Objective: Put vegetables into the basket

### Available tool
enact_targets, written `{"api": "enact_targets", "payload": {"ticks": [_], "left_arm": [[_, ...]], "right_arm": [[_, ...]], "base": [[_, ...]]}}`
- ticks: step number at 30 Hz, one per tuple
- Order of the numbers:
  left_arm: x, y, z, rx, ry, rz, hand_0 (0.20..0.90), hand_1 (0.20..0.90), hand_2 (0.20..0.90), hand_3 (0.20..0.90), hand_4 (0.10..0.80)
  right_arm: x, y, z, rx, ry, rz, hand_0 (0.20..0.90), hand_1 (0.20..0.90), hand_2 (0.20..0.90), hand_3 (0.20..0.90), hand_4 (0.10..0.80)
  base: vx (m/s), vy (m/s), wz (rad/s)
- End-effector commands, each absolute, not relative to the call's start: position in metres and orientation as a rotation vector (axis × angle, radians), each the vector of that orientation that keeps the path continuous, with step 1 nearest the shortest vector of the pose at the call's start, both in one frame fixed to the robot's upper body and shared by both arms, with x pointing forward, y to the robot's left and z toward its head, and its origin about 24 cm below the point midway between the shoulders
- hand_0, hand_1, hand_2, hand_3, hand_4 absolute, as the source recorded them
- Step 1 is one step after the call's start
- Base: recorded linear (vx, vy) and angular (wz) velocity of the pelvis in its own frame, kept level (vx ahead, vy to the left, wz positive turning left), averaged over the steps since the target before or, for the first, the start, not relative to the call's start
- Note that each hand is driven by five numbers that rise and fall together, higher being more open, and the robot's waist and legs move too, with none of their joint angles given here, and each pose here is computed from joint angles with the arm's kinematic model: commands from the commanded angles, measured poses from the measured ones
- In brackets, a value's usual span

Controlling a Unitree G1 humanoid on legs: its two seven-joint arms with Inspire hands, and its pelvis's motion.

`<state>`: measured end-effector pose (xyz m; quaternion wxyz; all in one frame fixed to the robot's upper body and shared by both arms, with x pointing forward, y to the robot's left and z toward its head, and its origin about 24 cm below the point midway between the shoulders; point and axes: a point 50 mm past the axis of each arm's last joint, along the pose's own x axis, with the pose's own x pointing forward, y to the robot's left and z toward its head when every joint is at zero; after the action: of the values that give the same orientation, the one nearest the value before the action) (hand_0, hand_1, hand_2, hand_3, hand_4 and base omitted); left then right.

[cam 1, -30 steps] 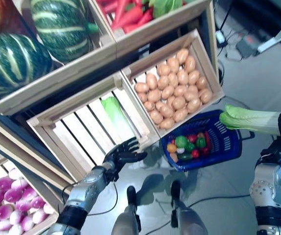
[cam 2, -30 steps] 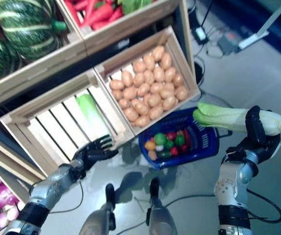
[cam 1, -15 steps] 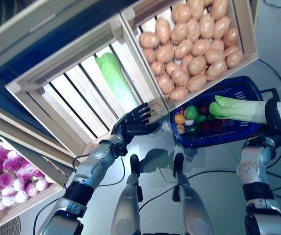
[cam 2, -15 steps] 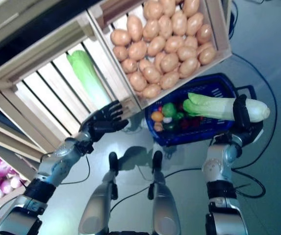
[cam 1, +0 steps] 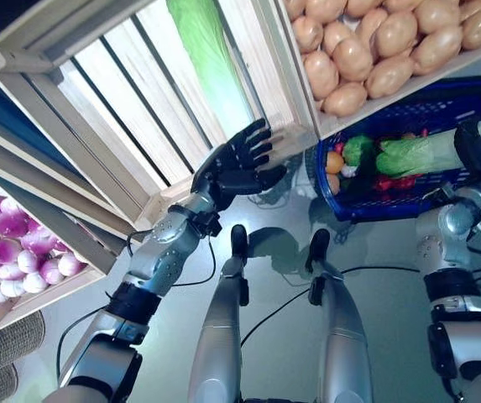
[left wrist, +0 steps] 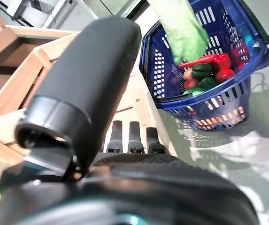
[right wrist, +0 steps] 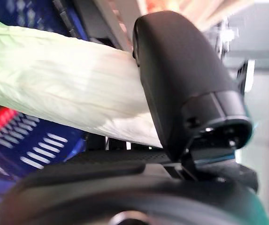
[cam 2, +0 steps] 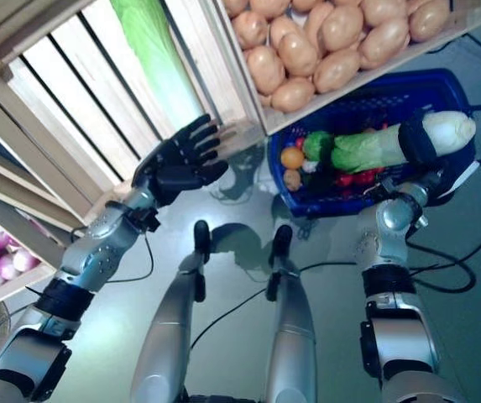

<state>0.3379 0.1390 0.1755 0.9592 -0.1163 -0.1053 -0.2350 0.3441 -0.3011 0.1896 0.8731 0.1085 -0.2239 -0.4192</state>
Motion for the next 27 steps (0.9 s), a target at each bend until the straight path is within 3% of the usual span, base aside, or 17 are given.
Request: {"api": "enact_targets", "payload": {"ticks": [1, 12, 23, 24, 25, 26, 27], "left_arm": [[0.320, 0.119, 0.217, -0.290, -0.408, -0.658, 0.900, 0.900, 0.900, 0.900, 0.800], [0.298, 0.109, 0.248, -0.360, -0.612, -0.943, 0.900, 0.900, 0.900, 0.900, 0.800], [0.273, 0.088, 0.269, -0.412, -0.802, -1.268, 0.900, 0.900, 0.900, 0.900, 0.800], [0.273, 0.088, 0.270, -0.418, -0.808, -1.277, 0.900, 0.900, 0.900, 0.900, 0.800], [0.272, 0.088, 0.271, -0.429, -0.816, -1.290, 0.900, 0.900, 0.900, 0.900, 0.800], [0.272, 0.087, 0.272, -0.439, -0.823, -1.300, 0.900, 0.900, 0.900, 0.900, 0.800], [0.271, 0.085, 0.274, -0.447, -0.829, -1.304, 0.900, 0.900, 0.900, 0.900, 0.800]], "right_arm": [[0.326, -0.323, 0.253, -0.028, -0.680, -1.004, 0.300, 0.300, 0.300, 0.300, 0.400], [0.343, -0.324, 0.254, -0.618, -0.476, -1.053, 0.300, 0.300, 0.300, 0.300, 0.400], [0.361, -0.314, 0.247, -0.738, -0.317, -0.996, 0.305, 0.305, 0.305, 0.305, 0.403], [0.362, -0.314, 0.246, -0.742, -0.306, -0.996, 0.521, 0.521, 0.521, 0.521, 0.547], [0.363, -0.315, 0.245, -0.735, -0.293, -0.996, 0.829, 0.829, 0.829, 0.829, 0.753], [0.364, -0.314, 0.244, -0.728, -0.283, -1.001, 0.900, 0.900, 0.900, 0.900, 0.800], [0.364, -0.313, 0.244, -0.730, -0.278, -1.005, 0.900, 0.900, 0.900, 0.900, 0.800]], "base": [[-0.004, -0.034, 0.04], [0.011, -0.014, 0.01], [0.003, 0.002, 0.00], [0.000, 0.000, 0.00], [0.000, 0.000, 0.00], [0.000, 0.000, 0.00], [0.000, 0.000, 0.00]]}}
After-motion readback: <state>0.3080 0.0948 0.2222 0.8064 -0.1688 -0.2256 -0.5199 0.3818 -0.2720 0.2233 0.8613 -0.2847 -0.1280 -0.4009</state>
